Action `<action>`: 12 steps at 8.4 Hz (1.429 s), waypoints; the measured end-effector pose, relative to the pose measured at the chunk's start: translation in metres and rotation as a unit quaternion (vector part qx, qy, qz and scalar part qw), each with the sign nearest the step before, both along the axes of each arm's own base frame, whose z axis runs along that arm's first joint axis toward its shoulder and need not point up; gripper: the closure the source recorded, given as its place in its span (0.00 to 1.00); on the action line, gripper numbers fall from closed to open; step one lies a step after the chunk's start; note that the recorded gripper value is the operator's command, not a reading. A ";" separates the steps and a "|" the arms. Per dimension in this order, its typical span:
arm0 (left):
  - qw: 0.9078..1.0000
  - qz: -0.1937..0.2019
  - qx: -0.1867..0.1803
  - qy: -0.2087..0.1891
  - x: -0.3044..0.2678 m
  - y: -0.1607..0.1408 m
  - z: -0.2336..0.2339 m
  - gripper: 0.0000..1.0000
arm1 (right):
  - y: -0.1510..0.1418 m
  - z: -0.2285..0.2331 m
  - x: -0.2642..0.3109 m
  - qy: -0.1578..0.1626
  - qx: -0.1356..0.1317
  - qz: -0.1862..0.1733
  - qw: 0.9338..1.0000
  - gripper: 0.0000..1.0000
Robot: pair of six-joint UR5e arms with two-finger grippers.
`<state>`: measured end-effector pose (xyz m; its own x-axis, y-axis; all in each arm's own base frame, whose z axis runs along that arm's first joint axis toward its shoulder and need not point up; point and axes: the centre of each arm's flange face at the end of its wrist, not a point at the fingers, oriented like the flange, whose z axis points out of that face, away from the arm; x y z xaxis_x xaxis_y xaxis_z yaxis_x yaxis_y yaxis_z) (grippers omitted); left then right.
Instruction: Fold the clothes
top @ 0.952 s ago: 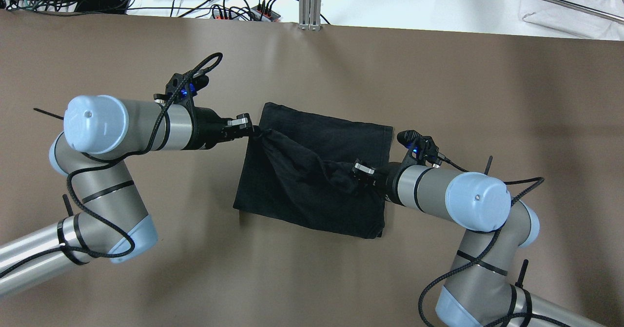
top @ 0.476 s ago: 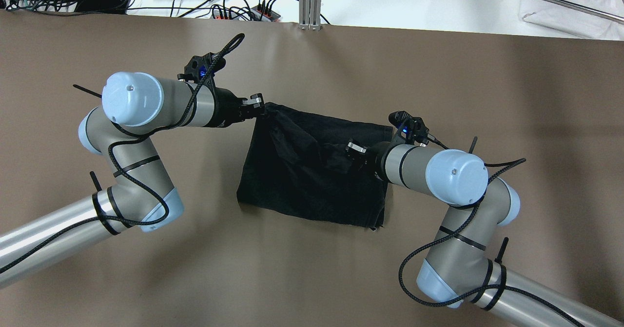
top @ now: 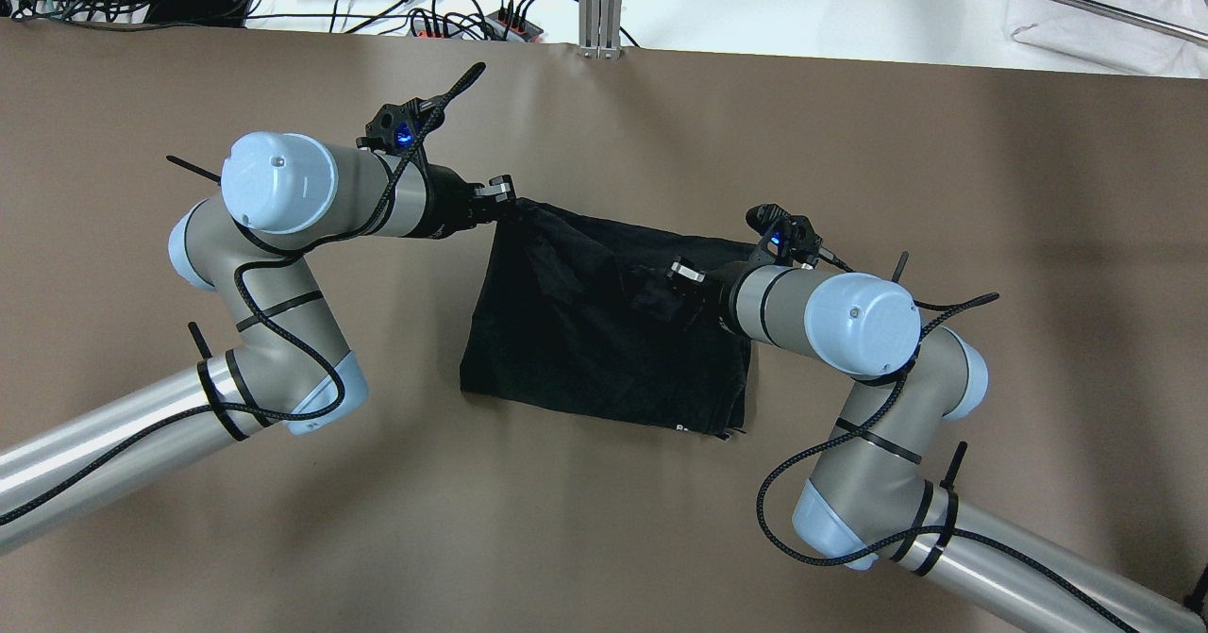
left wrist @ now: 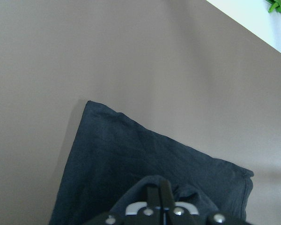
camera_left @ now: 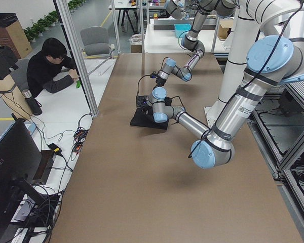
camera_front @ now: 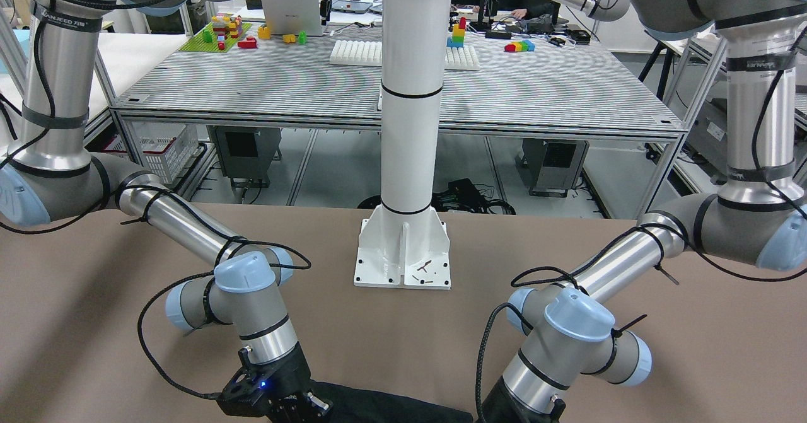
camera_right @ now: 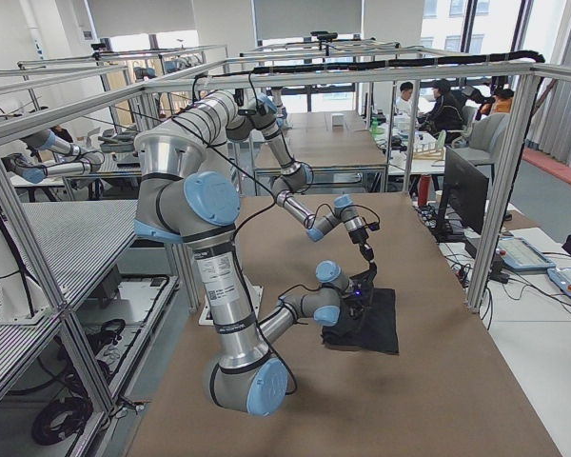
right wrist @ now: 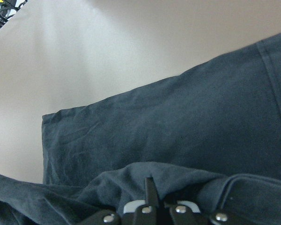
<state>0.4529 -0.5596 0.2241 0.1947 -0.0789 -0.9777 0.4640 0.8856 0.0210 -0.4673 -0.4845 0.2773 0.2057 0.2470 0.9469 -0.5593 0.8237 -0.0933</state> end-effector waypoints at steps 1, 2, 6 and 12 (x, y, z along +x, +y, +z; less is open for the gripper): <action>1.000 -0.002 -0.001 -0.002 -0.001 -0.002 0.002 1.00 | -0.005 0.003 -0.001 0.003 -0.002 0.003 1.000 1.00; 1.000 -0.003 -0.002 -0.004 0.000 -0.004 0.004 1.00 | -0.009 0.005 0.000 0.006 -0.004 0.006 1.000 1.00; 1.000 -0.002 -0.001 -0.004 0.002 -0.007 0.002 0.06 | -0.015 0.000 0.001 0.004 -0.001 0.010 1.000 0.06; 0.998 -0.007 0.051 -0.041 -0.057 -0.045 0.010 0.06 | -0.033 -0.024 0.034 0.012 0.007 -0.066 0.998 0.06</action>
